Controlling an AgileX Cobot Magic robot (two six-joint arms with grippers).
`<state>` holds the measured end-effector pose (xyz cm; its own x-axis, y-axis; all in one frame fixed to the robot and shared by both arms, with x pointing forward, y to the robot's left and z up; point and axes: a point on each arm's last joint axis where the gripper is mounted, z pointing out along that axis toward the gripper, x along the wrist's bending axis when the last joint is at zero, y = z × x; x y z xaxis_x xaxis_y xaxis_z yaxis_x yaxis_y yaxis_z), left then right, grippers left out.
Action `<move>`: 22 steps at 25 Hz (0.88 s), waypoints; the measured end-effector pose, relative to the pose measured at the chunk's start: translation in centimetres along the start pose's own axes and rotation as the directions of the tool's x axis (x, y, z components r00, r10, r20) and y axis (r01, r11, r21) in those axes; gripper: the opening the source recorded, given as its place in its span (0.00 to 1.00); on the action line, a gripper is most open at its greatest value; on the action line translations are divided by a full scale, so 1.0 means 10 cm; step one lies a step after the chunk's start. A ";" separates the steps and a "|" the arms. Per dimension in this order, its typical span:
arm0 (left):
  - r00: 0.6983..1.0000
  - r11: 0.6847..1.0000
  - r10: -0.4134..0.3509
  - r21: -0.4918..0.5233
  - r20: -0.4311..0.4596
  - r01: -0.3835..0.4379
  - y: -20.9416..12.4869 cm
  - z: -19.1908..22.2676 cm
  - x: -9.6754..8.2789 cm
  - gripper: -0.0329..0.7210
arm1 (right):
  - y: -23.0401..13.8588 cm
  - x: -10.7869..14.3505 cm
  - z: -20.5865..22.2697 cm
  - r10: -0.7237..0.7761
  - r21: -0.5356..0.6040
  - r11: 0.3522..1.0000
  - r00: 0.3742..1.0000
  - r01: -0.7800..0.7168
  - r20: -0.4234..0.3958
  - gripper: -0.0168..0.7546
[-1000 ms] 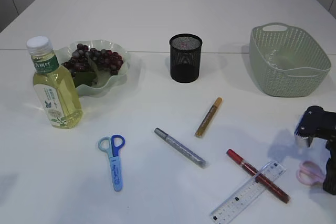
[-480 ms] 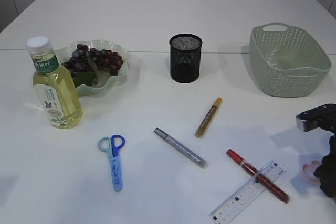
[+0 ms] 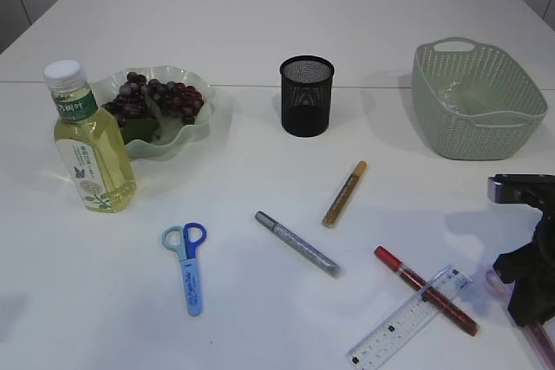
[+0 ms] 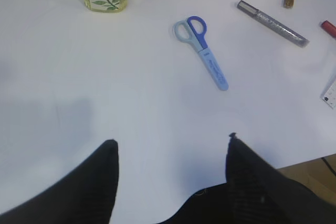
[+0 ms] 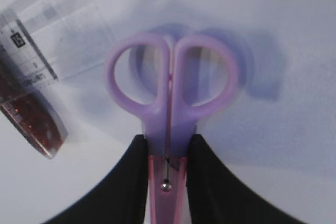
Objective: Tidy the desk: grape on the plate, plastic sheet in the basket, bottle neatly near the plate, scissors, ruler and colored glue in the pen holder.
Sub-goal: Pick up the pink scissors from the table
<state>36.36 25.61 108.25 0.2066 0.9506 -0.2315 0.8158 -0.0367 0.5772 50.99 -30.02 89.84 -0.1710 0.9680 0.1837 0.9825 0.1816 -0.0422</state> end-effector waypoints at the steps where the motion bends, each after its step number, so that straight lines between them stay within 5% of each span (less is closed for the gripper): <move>1: 1.000 1.000 -0.001 0.004 0.001 0.001 0.00 0.00 0.00 0.67 | 0.00 0.00 0.00 0.015 0.002 1.000 1.000 -0.015 -0.002 0.26; 13: 1.000 1.000 -0.012 0.018 0.017 0.012 -0.02 0.00 -0.02 0.67 | 0.00 0.02 -0.09 0.118 0.036 0.992 0.993 -0.117 -0.007 0.26; 22: 1.000 1.000 -0.013 0.018 0.019 0.013 -0.02 0.00 -0.02 0.67 | -0.10 0.09 -0.41 0.118 -0.145 0.983 0.993 -0.112 0.031 0.26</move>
<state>36.19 25.45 108.20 0.2058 0.9451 -0.2540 0.8280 -0.0298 0.5599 50.15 -30.08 94.11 -0.0565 0.9875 0.1473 0.9958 0.0451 0.0799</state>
